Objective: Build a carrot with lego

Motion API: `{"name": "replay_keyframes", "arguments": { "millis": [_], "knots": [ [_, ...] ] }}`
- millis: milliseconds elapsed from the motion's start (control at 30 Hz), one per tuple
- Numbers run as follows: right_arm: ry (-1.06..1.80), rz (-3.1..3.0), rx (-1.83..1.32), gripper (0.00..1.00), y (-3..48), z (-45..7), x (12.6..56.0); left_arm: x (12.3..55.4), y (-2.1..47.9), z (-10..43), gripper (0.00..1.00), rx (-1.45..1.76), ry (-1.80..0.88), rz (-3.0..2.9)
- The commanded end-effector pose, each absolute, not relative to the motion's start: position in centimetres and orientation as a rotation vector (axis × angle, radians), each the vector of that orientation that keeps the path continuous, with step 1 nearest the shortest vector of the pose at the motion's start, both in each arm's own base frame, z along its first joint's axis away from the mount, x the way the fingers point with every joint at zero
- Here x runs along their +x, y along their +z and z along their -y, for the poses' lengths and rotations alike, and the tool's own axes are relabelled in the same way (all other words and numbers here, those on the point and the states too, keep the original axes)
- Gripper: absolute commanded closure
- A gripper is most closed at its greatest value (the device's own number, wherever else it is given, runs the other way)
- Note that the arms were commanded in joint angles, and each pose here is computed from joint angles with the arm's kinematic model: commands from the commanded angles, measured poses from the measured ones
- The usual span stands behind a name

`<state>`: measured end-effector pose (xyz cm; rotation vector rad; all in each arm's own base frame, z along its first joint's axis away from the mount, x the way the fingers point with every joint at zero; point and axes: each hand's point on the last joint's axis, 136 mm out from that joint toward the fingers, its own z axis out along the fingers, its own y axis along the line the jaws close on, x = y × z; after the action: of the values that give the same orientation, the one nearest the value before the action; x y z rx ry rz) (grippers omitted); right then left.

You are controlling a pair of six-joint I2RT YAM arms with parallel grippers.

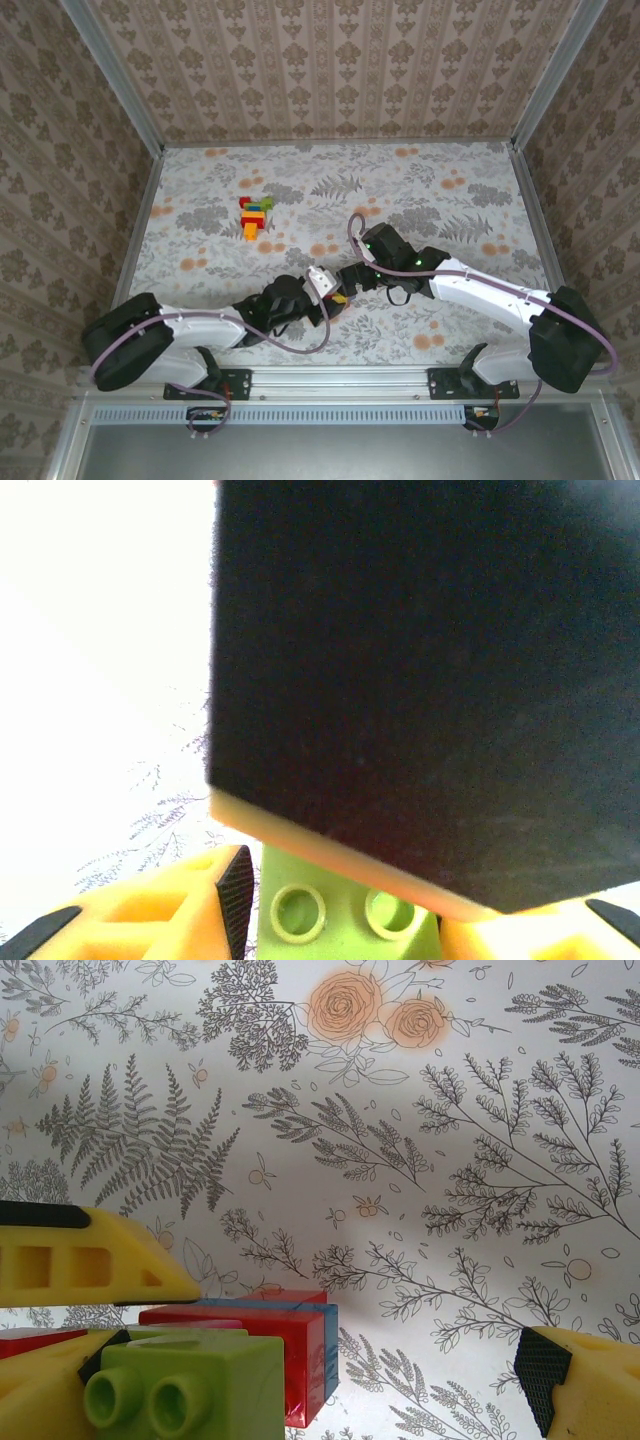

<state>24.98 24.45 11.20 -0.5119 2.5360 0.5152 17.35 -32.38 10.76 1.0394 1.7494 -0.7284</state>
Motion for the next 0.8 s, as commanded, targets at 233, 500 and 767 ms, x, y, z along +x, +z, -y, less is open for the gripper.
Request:
{"name": "replay_keyframes", "arguments": {
  "millis": [233, 500, 767],
  "knots": [
    [0.275, -2.749, -0.578, 0.0, 6.0, -20.3, 21.7, 16.5, 13.7, 31.3, 0.38, 1.045, -0.791, -1.69],
    [0.273, -2.752, -0.575, 0.0, 5.8, -20.2, 21.7, 16.1, 14.6, 30.4, 0.18, 1.048, -0.831, -1.67],
    [0.275, -2.758, -0.56, 0.0, 5.7, -20.2, 21.6, 15.3, 15.9, 29.6, 0.0, 1.077, -0.853, -1.621]
  ]
}}
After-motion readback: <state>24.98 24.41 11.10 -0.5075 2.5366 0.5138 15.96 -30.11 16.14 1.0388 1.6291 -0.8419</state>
